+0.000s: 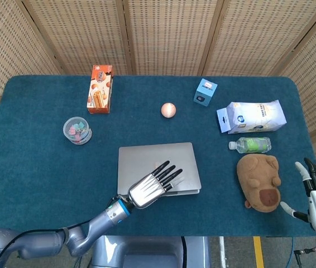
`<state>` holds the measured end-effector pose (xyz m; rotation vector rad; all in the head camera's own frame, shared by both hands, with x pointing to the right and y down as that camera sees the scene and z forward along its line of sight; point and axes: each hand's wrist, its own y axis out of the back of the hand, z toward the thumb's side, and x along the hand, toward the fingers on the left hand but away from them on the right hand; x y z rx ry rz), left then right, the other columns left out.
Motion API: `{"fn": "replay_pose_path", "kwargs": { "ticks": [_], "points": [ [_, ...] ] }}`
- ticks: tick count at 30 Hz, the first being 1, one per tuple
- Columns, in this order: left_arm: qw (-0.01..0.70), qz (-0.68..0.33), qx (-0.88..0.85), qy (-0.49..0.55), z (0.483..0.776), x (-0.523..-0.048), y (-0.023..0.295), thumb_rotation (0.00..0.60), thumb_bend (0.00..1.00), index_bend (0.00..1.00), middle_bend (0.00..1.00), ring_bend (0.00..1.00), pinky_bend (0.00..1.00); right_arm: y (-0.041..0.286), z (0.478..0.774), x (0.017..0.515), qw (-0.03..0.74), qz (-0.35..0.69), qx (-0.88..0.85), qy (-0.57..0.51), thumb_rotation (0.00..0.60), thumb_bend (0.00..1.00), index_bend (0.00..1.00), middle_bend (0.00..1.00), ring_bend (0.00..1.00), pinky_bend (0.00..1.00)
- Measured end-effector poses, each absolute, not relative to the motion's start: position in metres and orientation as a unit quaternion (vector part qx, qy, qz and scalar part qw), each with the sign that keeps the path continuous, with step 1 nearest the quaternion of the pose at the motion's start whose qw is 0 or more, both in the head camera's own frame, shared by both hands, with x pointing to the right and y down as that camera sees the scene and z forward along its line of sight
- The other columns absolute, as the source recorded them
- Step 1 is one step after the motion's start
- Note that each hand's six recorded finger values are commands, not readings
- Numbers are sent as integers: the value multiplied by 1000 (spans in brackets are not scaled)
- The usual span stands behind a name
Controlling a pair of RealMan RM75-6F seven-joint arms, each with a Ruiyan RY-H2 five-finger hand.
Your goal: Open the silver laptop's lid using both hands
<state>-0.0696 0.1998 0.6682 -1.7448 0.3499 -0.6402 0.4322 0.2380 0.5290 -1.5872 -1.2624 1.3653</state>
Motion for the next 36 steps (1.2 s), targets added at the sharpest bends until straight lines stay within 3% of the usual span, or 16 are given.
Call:
{"fn": "replay_pose_path", "kwargs": {
  "ticks": [19,28,31,36],
  "points": [
    [579,-330,-726,169,677,-69,159,600,611,0,0,0,0,228,543,424,353,525,-624,-458,600,0,65,0,0,0],
    [574,-333,-732,154,680,-72,155,600,610,0,0,0,0,207,576,402,375,520,-673,-369,600,9,120,3,0,7],
    [573,-330,-734,152,679,-73,153,600,610,0,0,0,0,197,591,387,381,506,-701,-327,600,116,148,28,0,50],
    [578,-330,-731,150,676,-79,146,600,612,0,0,0,0,188,613,360,389,477,-744,-261,600,442,200,92,0,115]
  ]
}}
